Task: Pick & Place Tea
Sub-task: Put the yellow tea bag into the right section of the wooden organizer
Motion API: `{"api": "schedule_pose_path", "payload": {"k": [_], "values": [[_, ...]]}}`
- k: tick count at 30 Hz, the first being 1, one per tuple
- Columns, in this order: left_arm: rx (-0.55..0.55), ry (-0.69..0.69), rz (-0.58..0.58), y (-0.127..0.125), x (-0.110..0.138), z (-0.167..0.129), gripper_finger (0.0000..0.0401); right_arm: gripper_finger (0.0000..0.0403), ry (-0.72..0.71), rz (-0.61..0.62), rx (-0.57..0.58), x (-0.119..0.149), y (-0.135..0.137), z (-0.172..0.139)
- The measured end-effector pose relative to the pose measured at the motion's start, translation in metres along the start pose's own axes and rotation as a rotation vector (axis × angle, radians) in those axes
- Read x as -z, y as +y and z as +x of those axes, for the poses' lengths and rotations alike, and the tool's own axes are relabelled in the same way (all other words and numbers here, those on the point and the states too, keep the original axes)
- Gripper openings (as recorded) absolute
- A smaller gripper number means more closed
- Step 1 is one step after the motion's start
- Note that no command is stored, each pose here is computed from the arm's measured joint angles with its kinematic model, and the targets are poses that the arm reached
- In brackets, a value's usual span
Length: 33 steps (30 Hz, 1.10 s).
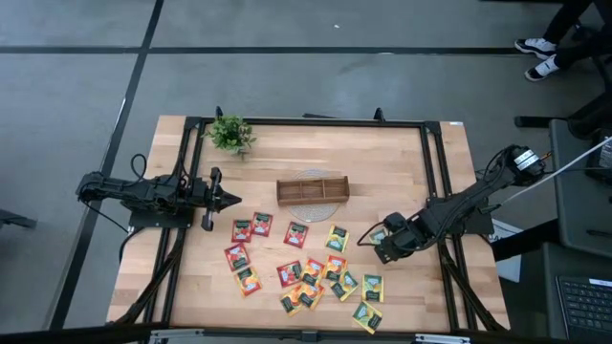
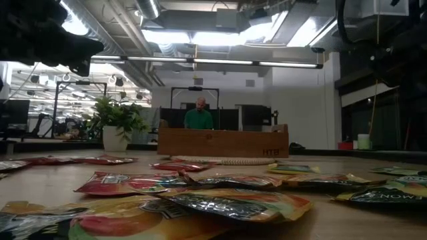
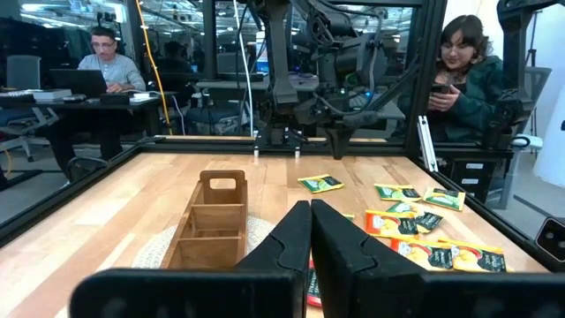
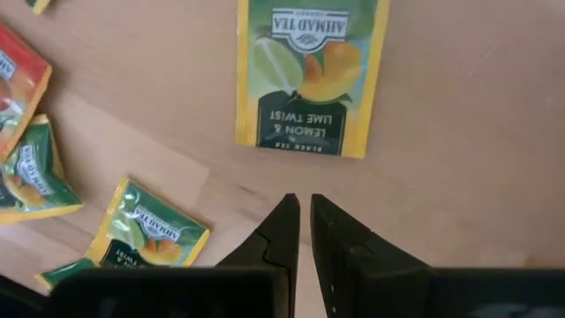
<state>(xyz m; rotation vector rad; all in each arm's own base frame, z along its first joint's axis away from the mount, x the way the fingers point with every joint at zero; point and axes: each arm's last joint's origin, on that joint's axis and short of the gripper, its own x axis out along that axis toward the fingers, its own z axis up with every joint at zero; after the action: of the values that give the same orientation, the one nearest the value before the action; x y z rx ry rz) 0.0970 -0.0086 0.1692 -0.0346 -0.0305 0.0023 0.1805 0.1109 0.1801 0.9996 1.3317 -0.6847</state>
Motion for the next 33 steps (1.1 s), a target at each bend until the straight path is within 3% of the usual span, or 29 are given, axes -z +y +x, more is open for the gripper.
{"api": "schedule_pose_path", "payload": {"k": [9, 33], "values": [[0.000, 0.001, 0.000, 0.000, 0.000, 0.000, 0.0010, 0.0035, -0.043, 0.103, 0.022, -0.002, -0.004, 0.003], [0.000, 0.000, 0.000, 0.000, 0.000, 0.000, 0.0010, 0.0035, -0.075, 0.108, 0.091, -0.003, -0.003, 0.015]]}}
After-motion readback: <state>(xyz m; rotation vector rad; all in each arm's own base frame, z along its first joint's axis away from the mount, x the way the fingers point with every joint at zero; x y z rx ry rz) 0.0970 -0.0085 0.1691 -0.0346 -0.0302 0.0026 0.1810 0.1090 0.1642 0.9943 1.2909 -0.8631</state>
